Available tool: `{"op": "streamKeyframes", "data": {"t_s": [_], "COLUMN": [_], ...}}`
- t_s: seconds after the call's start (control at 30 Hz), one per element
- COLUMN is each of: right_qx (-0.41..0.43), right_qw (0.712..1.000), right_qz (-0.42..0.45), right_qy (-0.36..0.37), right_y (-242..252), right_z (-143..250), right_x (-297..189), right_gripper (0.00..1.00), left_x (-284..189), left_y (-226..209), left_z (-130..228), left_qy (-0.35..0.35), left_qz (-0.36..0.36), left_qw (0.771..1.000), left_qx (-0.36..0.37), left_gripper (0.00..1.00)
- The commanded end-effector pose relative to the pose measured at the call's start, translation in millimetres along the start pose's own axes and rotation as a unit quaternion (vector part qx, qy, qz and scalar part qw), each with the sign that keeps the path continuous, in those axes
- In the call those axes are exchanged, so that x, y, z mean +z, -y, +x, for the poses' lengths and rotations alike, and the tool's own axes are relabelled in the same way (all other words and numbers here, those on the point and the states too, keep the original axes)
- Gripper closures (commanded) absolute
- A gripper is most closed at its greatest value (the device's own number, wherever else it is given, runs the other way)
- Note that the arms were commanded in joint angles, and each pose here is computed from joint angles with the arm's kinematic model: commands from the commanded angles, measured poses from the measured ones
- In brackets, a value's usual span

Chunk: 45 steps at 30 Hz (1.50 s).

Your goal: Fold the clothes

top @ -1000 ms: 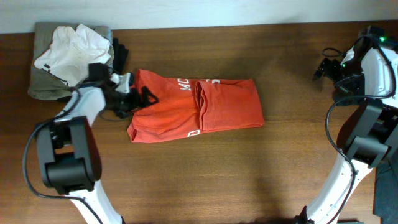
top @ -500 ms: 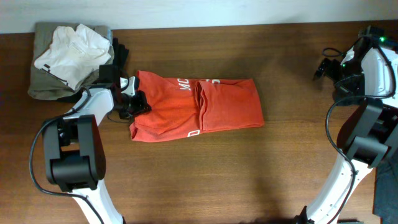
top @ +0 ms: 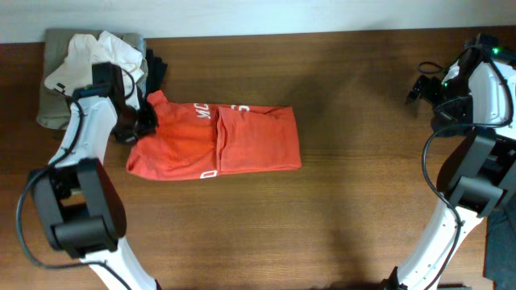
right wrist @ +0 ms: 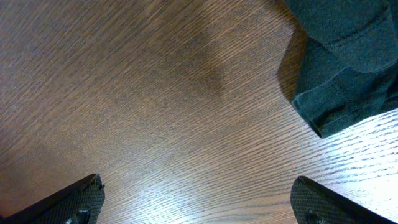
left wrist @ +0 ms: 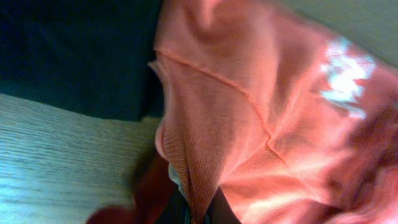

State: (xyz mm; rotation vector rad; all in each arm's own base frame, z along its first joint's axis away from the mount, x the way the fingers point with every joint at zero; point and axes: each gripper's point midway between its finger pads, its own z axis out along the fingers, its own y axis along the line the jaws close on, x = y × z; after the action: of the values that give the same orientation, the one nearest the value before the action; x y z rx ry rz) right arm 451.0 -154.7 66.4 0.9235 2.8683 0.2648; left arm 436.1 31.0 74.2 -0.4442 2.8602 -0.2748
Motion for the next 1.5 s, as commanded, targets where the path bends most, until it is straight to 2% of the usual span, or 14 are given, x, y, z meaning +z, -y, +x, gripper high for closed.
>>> {"op": "streamKeyframes", "data": {"t_s": [0.0, 0.13, 0.5, 0.93, 1.1, 1.13, 1.17, 1.27, 1.47], "right_qx": [-0.003, -0.003, -0.003, -0.003, -0.003, -0.003, -0.003, -0.003, -0.003], "right_qw": [1.0, 1.0, 1.0, 1.0, 1.0, 1.0, 1.0, 1.0, 1.0], "right_qz": [-0.003, -0.003, -0.003, -0.003, -0.003, -0.003, -0.003, -0.003, -0.003], "right_qy": [0.024, 0.024, 0.024, 0.024, 0.024, 0.024, 0.024, 0.024, 0.024], "right_y": [-5.4, -5.4, -5.4, -5.4, -5.5, -5.4, -5.4, -5.4, -5.4], "right_z": [-6.1, -6.1, -6.1, -6.1, -6.2, -6.1, -6.1, -6.1, -6.1], "right_x": [-18.7, -18.7, -18.7, -18.7, -18.8, -18.7, -18.7, -18.7, -18.7], "right_gripper": [0.01, 0.01, 0.01, 0.01, 0.01, 0.02, 0.01, 0.01, 0.01], "left_x": [-67.9, -83.4, -61.9, 44.7, 58.0, 57.8, 57.7, 57.4, 38.8], "left_y": [36.4, 82.8, 197.0, 254.8, 270.2, 273.8, 276.5, 278.1, 304.6], "left_z": [-23.7, -12.4, 40.8, 96.6, 106.2, 105.6, 104.7, 103.8, 101.5], "left_qy": [0.076, 0.072, 0.052, -0.024, -0.022, -0.017, -0.013, -0.01, -0.009], "left_qz": [0.009, 0.027, 0.073, 0.069, 0.076, 0.08, 0.083, 0.086, 0.142], "left_qw": [0.996, 0.994, 0.978, 0.968, 0.964, 0.963, 0.963, 0.962, 0.955], "left_qx": [0.038, 0.081, 0.186, 0.242, 0.253, 0.255, 0.257, 0.257, 0.262], "left_gripper": [1.0, 1.0, 1.0, 1.0, 1.0, 0.98, 0.88, 0.51, 0.47]}}
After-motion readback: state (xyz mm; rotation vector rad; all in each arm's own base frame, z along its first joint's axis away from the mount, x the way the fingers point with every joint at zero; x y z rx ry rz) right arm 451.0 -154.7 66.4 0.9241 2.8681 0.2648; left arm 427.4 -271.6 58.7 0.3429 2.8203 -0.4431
